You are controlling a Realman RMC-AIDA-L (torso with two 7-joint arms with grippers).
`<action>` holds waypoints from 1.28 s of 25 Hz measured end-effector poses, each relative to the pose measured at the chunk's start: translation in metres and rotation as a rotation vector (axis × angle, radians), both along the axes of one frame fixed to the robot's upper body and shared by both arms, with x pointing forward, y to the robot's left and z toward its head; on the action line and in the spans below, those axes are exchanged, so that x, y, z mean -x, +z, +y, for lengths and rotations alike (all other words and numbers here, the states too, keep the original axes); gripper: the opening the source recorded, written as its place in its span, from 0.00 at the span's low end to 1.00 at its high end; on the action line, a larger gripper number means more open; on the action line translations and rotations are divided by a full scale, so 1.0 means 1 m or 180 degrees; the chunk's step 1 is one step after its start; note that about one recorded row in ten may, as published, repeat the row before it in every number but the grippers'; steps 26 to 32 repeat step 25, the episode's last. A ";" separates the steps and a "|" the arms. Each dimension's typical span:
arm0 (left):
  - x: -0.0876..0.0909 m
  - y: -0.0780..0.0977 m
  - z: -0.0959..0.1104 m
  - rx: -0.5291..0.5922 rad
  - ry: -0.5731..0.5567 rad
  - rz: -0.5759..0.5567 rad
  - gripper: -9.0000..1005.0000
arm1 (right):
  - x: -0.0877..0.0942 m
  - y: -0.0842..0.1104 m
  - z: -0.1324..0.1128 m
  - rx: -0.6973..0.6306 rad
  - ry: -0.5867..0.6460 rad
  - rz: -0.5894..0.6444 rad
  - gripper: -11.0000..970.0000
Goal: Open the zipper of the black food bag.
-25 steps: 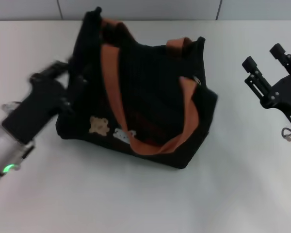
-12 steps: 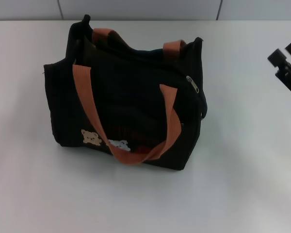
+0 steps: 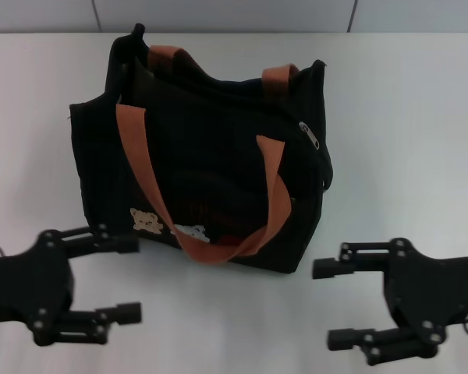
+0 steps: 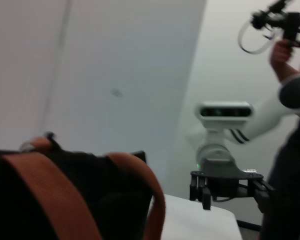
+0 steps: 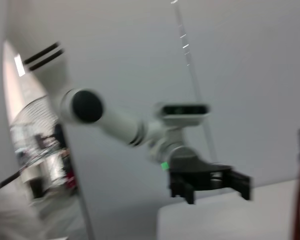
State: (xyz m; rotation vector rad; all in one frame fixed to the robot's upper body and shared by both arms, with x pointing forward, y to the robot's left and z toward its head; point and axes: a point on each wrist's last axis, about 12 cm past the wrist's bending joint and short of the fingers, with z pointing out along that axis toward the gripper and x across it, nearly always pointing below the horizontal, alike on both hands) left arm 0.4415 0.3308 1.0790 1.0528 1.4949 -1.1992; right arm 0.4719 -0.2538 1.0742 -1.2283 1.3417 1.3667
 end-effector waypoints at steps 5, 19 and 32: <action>-0.004 -0.001 -0.008 -0.0007 -0.0062 -0.0007 0.83 | -0.002 -0.003 0.009 0.0032 -0.0018 -0.0024 0.76; -0.003 0.001 -0.003 0.0076 0.0082 -0.0042 0.83 | -0.002 -0.004 0.008 0.0020 -0.0084 -0.0014 0.76; -0.003 0.001 -0.003 0.0091 0.0103 -0.0042 0.83 | -0.001 -0.005 0.007 0.0015 -0.0097 -0.0018 0.76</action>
